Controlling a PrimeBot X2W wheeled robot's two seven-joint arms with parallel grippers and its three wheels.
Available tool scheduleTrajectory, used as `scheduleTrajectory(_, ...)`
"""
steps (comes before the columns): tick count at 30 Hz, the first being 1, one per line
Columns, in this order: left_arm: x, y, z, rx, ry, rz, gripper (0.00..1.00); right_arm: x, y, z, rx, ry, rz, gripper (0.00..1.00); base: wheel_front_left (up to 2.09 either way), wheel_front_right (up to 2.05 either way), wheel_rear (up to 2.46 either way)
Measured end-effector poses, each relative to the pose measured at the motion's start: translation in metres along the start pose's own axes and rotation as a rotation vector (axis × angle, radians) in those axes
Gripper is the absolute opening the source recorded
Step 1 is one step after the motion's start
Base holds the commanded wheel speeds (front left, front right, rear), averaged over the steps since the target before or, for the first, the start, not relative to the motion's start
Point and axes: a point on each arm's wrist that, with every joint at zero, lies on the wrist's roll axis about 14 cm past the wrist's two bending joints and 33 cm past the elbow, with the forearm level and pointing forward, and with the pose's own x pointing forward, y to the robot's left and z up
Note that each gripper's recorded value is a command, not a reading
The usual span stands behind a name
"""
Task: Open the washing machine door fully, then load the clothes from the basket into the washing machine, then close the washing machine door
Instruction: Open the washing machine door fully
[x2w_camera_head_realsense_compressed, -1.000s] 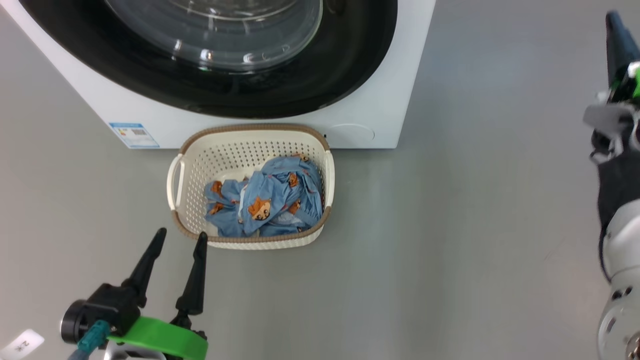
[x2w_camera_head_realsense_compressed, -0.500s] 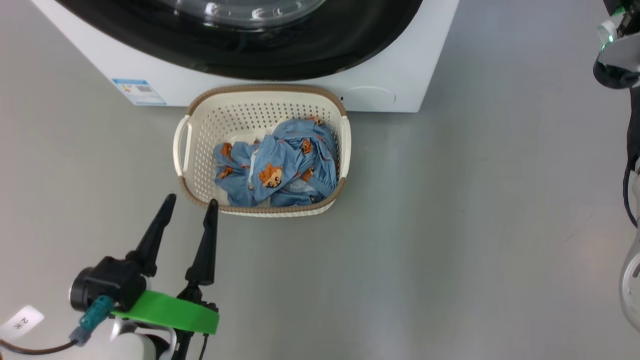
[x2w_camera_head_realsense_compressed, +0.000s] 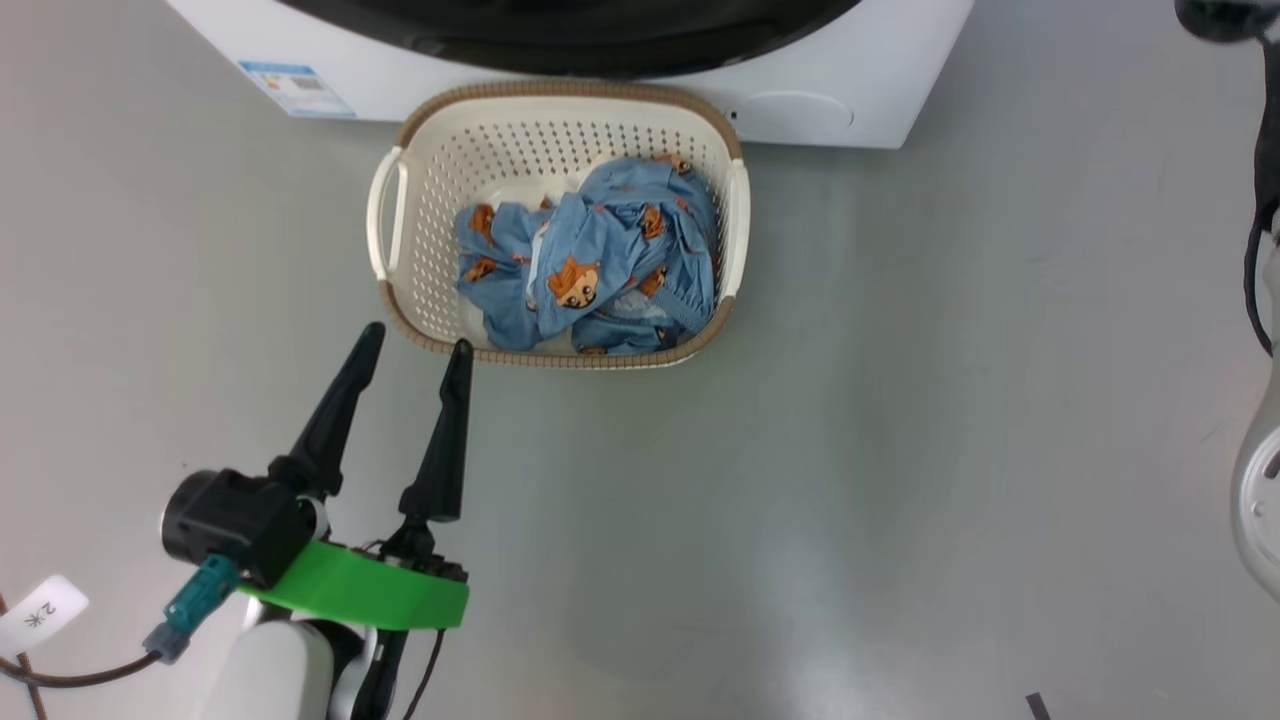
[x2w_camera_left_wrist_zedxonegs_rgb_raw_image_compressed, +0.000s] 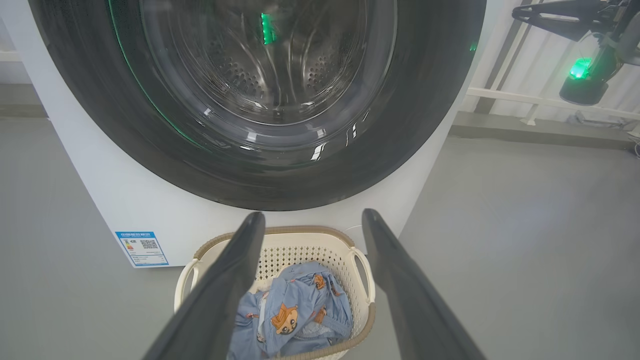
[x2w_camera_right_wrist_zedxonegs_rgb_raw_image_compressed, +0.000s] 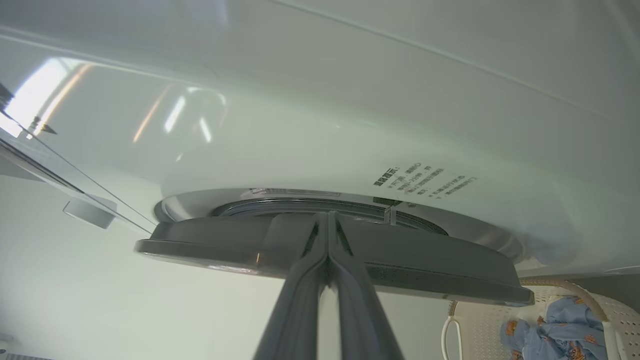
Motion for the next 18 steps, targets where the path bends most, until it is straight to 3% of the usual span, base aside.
scheduleTrajectory(18,0.011,0.002,-0.012,-0.026,0.019,0.018,1.0,0.05,-0.01,-0.031,-0.002,0.103,0.012,0.0,0.0,0.0,0.0)
